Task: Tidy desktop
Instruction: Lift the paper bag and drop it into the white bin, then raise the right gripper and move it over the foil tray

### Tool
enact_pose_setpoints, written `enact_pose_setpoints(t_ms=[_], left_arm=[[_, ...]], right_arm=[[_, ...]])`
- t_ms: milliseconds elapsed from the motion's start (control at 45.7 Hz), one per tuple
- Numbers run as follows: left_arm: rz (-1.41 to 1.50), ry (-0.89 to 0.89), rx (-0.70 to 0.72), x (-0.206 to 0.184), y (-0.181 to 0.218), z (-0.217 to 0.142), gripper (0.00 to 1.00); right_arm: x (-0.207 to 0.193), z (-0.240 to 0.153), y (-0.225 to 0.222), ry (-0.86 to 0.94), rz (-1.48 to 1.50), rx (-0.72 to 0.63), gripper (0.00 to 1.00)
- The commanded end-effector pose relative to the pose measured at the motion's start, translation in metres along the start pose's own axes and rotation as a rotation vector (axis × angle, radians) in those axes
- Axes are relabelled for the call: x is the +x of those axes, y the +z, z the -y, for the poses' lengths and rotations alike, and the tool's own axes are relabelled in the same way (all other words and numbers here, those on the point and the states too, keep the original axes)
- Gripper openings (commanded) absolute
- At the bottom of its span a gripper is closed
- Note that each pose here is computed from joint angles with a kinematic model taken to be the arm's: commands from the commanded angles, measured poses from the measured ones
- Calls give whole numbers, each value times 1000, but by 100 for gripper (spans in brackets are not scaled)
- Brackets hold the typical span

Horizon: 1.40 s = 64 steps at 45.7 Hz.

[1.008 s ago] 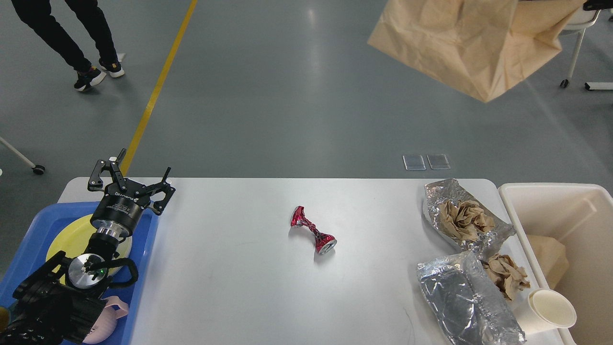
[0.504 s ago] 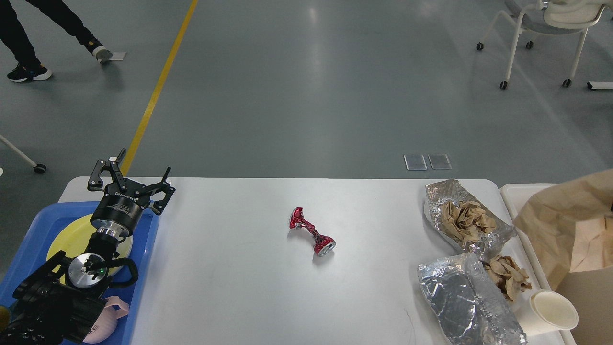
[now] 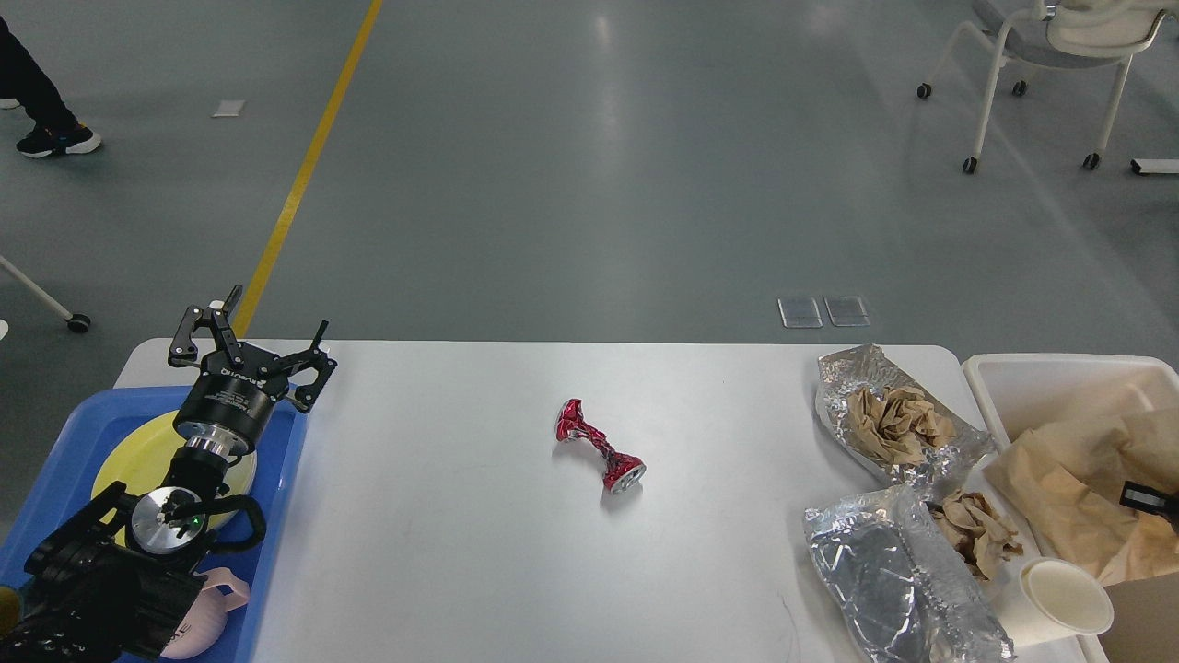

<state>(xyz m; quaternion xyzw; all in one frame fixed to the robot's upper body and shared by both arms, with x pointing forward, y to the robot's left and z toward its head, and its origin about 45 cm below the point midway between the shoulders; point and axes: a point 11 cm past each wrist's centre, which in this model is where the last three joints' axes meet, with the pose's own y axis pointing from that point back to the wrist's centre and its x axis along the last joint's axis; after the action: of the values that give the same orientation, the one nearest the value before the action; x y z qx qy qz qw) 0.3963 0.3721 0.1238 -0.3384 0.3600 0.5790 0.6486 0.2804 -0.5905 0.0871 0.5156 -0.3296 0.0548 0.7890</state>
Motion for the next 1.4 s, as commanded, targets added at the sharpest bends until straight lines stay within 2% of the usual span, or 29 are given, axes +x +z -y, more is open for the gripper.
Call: enact_pose_setpoints(t_ms=[0, 66, 88, 110, 131, 153, 569, 723, 898, 986, 1051, 1161, 1248, 1380], left_arm=[[0, 0, 0, 0, 0, 0, 100], [0, 0, 0, 0, 0, 0, 100], [0, 0, 0, 0, 0, 0, 100], [0, 0, 0, 0, 0, 0, 100], [0, 0, 0, 0, 0, 0, 100], [0, 0, 0, 0, 0, 0, 100], [0, 0, 0, 0, 0, 0, 100], [0, 0, 0, 0, 0, 0, 100], [0, 0, 0, 0, 0, 0, 100], [0, 0, 0, 0, 0, 0, 100], [0, 0, 0, 0, 0, 0, 100], [0, 0, 0, 0, 0, 0, 100], [0, 0, 0, 0, 0, 0, 100], [0, 0, 0, 0, 0, 0, 100]], right_arm=[[-7, 3, -5, 15, -11, 5, 11], [-7, 3, -5, 14, -12, 4, 22], [-8, 3, -5, 13, -13, 4, 28], [-7, 3, -6, 14, -12, 5, 40], [-8, 3, -6, 11, -14, 4, 66], [-8, 3, -6, 11, -12, 4, 100], [3, 0, -4, 18, -7, 4, 100], [34, -7, -13, 54, -29, 16, 100], [91, -26, -23, 104, -59, 28, 100], [124, -43, -37, 115, -48, 79, 100], [145, -61, -48, 55, -52, 120, 100], [189, -103, -94, 3, -44, 259, 100], [203, -138, -130, -48, -61, 370, 100], [212, -217, -181, -146, -143, 555, 100]])
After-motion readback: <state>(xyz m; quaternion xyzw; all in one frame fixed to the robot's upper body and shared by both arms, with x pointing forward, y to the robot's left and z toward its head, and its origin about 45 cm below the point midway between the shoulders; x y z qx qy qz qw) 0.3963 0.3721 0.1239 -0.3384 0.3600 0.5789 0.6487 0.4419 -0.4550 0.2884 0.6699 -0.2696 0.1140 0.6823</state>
